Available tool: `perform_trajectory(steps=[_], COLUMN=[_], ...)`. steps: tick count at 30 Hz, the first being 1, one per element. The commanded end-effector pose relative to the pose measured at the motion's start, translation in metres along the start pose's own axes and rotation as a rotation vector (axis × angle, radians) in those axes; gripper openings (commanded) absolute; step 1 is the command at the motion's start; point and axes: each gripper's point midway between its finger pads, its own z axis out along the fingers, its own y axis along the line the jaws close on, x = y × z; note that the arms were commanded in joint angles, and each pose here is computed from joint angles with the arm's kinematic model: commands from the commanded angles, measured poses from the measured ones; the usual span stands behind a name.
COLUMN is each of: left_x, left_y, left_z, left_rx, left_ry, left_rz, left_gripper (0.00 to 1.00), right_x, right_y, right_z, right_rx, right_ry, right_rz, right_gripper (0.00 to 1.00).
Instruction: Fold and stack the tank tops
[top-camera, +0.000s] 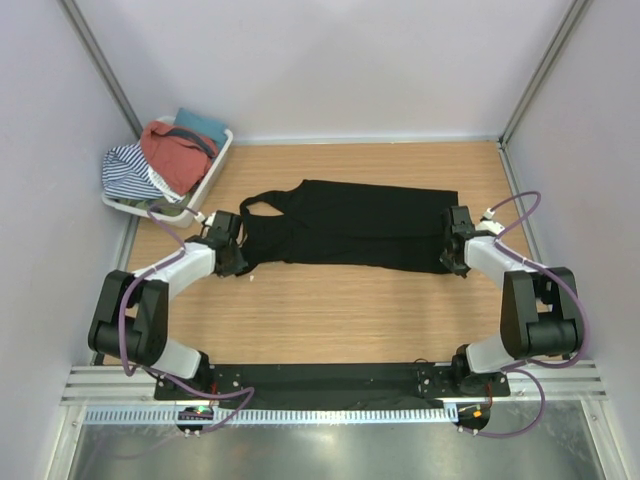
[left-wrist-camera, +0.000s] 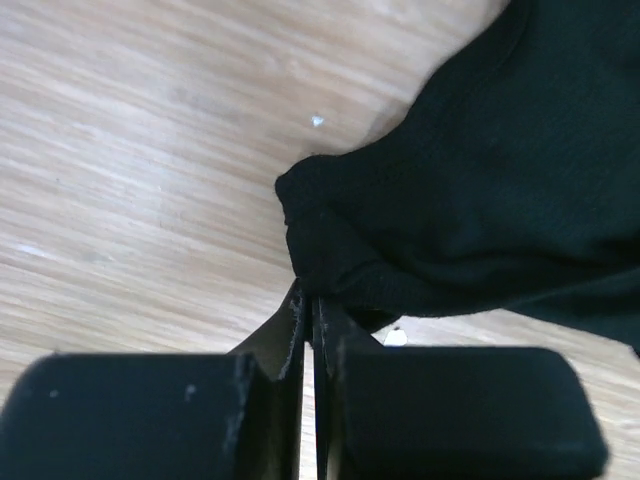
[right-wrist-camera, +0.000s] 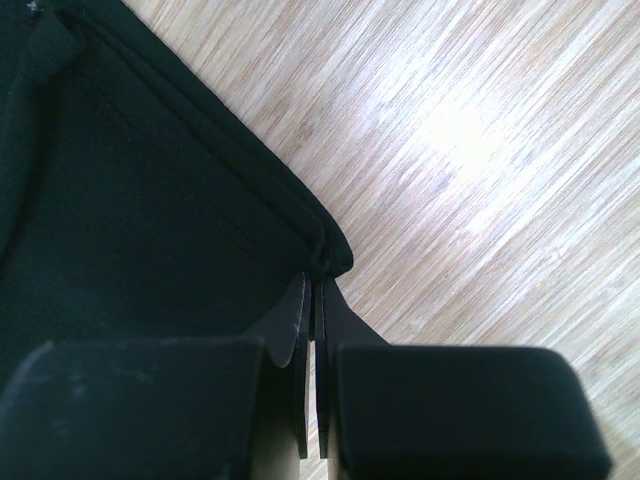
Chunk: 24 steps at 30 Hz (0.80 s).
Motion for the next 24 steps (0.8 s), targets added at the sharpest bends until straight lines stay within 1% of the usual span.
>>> perform_trajectory(steps=[1,7,11,16,21,24], left_x=[-0.039,-0.060,-0.078,-0.097,-0.117,-0.110], left_y=[-0.009,0.001,0.012,0.014,0.011,0.014], left_z=[-0.009,-0.027,-0.039,-0.035,-0.030,-0.026], left_rx=[0.015,-0.022,-0.085,-0.100,-0.141,-0.154], left_ry=[-0.108,-0.184,-0.249,-0.258,-0.258,-0.234], left_rz=[-0.019,-0.064,-0.094,-0.122,-0.108,-0.102], left_gripper=[0.00,0.00,0.00,0.00,0.00,0.00], right_x=[-0.011,-0.008,-0.008,-0.013,-0.012,-0.009], right_y=[-0.001,-0.002,-0.007,-0.007,-0.006,-0.009], right_z=[-0.008,-0.010,-0.012,-0.017,-0.018,-0.019], right_rx=[-0.012,-0.014,-0.002,-0.007,-0.012,-0.010], right_ry=[-0.032,-0.014,-0.017,-0.029,-0.020,-0.008], right_rz=[0.007,-0.012,-0.027,-0.025,-0.030,-0.036], right_gripper=[0.01,0.01,0.01,0.01,0.01,0.01])
